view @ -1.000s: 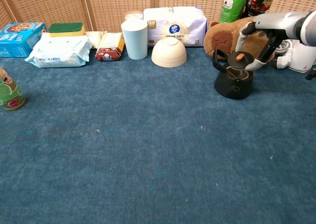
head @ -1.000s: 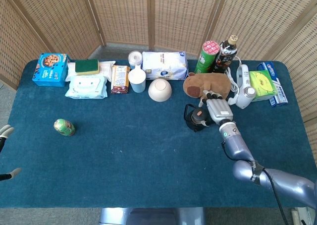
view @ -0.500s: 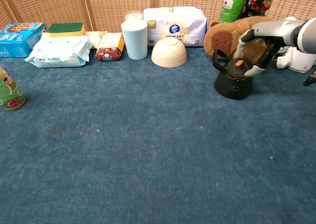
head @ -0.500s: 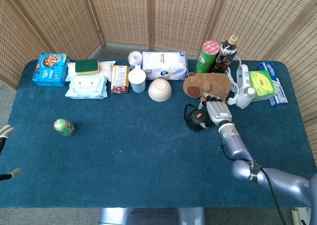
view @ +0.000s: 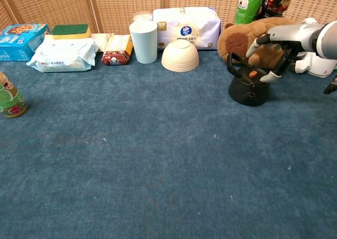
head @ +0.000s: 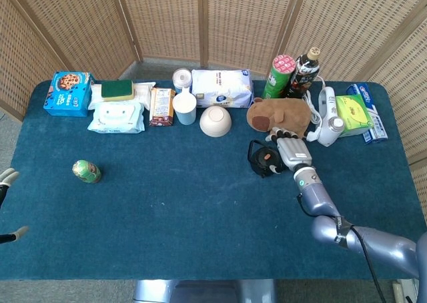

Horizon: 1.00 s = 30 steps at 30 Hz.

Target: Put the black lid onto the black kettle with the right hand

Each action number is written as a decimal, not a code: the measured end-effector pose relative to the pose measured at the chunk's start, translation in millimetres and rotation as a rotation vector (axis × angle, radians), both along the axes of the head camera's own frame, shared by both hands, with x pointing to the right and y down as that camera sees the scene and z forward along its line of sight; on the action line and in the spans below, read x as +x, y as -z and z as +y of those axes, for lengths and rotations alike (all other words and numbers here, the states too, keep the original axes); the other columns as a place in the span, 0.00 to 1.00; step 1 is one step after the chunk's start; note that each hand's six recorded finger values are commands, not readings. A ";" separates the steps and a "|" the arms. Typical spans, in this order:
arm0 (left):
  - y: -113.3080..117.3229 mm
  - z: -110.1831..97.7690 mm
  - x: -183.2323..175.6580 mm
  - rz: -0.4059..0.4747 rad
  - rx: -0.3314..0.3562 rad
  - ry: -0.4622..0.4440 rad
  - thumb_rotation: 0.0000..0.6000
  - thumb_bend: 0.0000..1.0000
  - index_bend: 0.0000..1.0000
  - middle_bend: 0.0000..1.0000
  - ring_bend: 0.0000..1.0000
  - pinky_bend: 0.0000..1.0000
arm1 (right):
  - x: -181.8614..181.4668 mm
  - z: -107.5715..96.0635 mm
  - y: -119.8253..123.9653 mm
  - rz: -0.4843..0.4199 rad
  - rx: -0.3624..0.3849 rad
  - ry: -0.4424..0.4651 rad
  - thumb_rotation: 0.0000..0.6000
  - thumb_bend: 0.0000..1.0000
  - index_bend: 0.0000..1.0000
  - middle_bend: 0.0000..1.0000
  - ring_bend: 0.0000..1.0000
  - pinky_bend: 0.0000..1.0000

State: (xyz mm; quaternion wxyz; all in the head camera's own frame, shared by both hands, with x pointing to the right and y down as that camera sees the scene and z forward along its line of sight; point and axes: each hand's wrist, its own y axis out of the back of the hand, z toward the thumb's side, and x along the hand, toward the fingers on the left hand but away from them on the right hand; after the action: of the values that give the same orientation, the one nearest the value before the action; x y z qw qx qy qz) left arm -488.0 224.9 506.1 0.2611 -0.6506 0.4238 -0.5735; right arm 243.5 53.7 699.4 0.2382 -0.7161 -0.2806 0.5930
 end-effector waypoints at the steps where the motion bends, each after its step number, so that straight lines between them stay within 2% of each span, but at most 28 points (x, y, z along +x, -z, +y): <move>1: 0.0 0.0 0.1 0.000 0.000 0.000 1.00 0.12 0.00 0.00 0.00 0.04 | -0.3 -0.1 0.3 0.000 0.001 0.001 1.00 0.32 0.13 0.04 0.01 0.00; 12: 0.7 -0.5 -1.6 0.004 0.001 0.006 1.00 0.12 0.00 0.00 0.00 0.04 | 0.4 -1.5 18.7 -0.007 0.038 0.016 1.00 0.31 0.12 0.04 0.01 0.00; 15: 1.1 -0.6 -1.6 0.007 0.001 0.004 1.00 0.12 0.00 0.00 0.00 0.04 | 5.9 1.3 31.5 -0.001 0.062 0.033 1.00 0.22 0.12 0.04 0.01 0.00; 17: 1.4 -0.5 -1.2 0.009 0.002 0.001 1.00 0.12 0.00 0.00 0.00 0.04 | 11.0 4.5 40.6 0.002 0.077 0.044 1.00 0.10 0.12 0.04 0.01 0.00; 20: 2.2 0.0 -0.2 0.013 0.003 -0.004 1.00 0.12 0.00 0.00 0.00 0.04 | 20.5 11.1 54.6 0.007 0.107 0.068 1.00 0.01 0.12 0.04 0.01 0.00; 26: 5.1 2.7 2.6 0.023 0.008 -0.016 1.00 0.12 0.00 0.00 0.00 0.04 | 38.8 34.3 81.1 -0.005 0.191 0.119 0.93 0.00 0.12 0.04 0.00 0.00; 30: 7.5 5.8 3.0 0.027 0.013 -0.020 1.00 0.12 0.00 0.00 0.00 0.04 | 50.7 57.3 100.6 -0.030 0.280 0.160 0.93 0.00 0.13 0.04 0.00 0.00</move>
State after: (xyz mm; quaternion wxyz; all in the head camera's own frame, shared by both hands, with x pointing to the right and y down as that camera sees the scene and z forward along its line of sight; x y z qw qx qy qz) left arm -485.0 230.7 498.5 0.2653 -0.6608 0.4242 -0.5594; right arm 294.2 110.9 598.8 0.3780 -0.7049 -0.3059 0.5164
